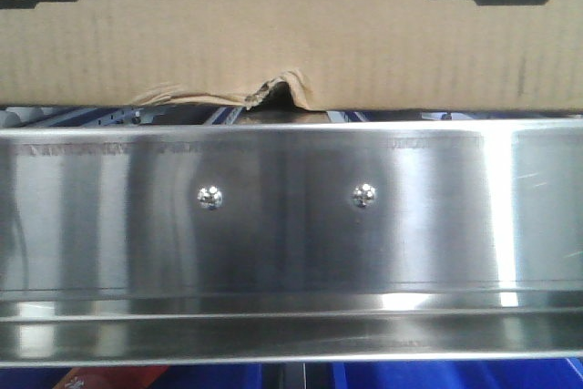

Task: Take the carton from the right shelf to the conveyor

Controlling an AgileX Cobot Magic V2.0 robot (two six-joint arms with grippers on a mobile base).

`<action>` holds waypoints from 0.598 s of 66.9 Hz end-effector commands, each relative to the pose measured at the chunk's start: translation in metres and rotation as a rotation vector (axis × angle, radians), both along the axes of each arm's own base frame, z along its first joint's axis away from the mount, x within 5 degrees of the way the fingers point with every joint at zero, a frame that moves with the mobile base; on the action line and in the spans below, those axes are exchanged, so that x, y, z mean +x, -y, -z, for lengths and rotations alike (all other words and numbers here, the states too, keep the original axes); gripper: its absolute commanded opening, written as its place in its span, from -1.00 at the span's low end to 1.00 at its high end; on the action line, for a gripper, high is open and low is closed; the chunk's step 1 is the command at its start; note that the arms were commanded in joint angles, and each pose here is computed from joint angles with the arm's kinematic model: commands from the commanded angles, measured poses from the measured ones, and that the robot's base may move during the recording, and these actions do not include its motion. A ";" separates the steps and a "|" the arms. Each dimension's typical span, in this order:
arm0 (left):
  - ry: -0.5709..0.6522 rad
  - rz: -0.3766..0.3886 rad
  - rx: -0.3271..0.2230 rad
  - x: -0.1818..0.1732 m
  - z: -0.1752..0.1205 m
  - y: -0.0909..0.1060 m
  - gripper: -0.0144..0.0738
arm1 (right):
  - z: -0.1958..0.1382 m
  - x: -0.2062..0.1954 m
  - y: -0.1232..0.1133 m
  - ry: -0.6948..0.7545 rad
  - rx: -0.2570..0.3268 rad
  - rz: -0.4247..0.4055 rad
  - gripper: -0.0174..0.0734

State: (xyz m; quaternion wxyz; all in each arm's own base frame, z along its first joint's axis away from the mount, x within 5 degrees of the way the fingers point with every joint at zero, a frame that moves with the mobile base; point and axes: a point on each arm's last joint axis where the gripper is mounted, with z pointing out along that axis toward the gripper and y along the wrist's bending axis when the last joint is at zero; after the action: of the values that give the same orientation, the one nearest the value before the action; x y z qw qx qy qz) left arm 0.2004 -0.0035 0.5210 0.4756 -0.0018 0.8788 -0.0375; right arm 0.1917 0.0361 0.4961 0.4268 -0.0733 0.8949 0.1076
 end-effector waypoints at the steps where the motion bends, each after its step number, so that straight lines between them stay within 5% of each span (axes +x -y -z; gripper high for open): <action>1: -0.012 -0.001 -0.011 0.010 0.003 0.001 0.27 | -0.003 -0.001 0.002 0.031 -0.003 0.017 -0.78; 10: -0.052 0.005 -0.021 0.026 0.012 0.001 0.37 | -0.003 -0.001 0.002 0.031 -0.003 0.017 -0.78; 40: -0.081 0.006 -0.024 0.037 0.019 0.001 0.23 | -0.003 -0.001 0.002 0.031 -0.003 0.017 -0.78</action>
State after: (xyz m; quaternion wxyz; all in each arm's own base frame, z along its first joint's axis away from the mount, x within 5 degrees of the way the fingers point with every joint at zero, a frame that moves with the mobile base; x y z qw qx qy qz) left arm 0.2366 -0.0040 0.5007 0.4339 -0.0032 0.8998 -0.0456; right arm 0.1919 0.0361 0.4963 0.4276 -0.0723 0.8946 0.1080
